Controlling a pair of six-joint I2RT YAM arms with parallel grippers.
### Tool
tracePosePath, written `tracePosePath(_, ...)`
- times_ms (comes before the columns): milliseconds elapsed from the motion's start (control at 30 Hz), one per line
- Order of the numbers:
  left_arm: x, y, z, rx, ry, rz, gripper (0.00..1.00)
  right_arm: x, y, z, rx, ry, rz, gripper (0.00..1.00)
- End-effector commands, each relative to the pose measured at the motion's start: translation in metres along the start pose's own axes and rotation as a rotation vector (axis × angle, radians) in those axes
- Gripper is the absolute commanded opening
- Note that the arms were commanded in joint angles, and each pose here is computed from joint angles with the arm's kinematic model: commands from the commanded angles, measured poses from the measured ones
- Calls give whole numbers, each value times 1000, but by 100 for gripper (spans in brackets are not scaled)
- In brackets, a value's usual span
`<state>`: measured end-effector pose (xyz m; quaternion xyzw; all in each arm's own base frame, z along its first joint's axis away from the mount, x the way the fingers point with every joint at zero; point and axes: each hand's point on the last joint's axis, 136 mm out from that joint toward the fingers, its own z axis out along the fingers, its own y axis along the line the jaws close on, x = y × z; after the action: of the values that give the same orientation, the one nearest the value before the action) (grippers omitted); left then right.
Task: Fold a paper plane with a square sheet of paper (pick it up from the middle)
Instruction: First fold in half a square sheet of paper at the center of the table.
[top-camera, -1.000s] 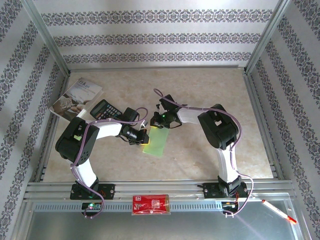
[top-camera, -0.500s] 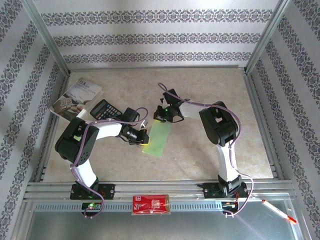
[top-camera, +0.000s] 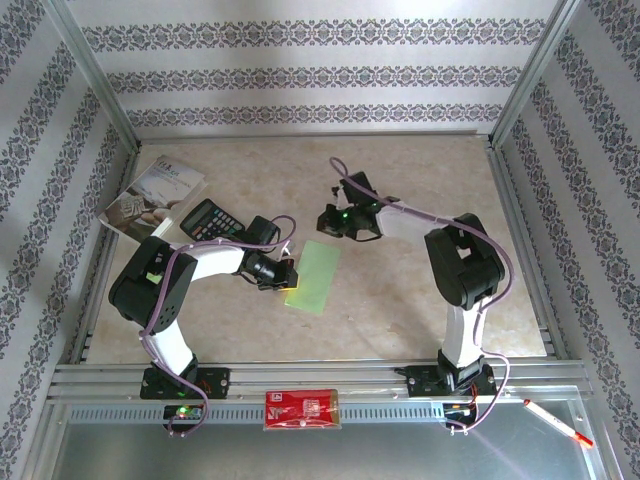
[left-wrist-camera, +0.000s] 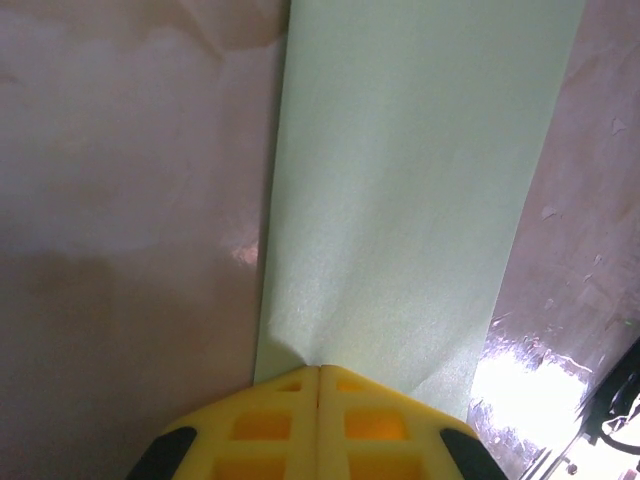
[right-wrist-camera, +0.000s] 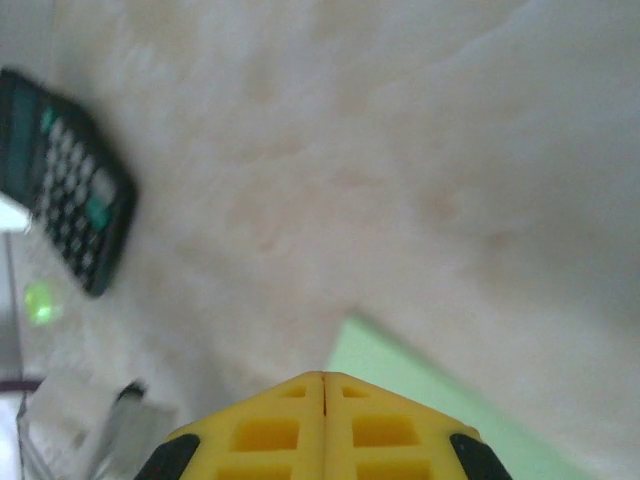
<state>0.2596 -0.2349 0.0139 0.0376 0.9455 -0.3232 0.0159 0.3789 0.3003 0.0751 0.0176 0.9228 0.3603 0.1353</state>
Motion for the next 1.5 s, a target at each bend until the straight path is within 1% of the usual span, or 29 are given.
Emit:
tracePosePath(0,47,48,9,-198,129,-128,0,29,6,12,-22,51,4,0)
tracePosePath(167,44,45,9,-190,112,-137,0,48,9,34,-31,93,14,0)
tracePosePath(333,42,37,10,-169,101,-137,0,56,-9,52,-4,121,34,0)
tracePosePath(500,26,12,2,-93,58,-123,1,60,-28,56,28,143,35,0)
tracePosePath(700,-11,-36,-23,51,-68,-79,22,76,-47,58,62,191,21,0)
tracePosePath(733,-19,-42,-27,76,-95,-76,24,78,-49,58,63,197,22,0)
tracePosePath(800,-31,-50,-32,121,-125,-81,26,82,-53,59,67,209,22,0)
tracePosePath(867,-42,-49,-30,141,-132,-97,25,84,-56,59,71,212,22,0)
tracePosePath(1000,-57,-44,-17,137,-111,-106,14,86,-59,59,77,217,26,0)
tracePosePath(1133,-65,-36,-8,118,-102,-105,6,87,-62,57,83,216,26,0)
tracePosePath(1267,-64,-24,-1,105,-88,-127,1,88,-64,58,87,218,29,0)
tracePosePath(1467,-45,-5,13,85,-30,-169,0,91,-70,58,103,221,41,0)
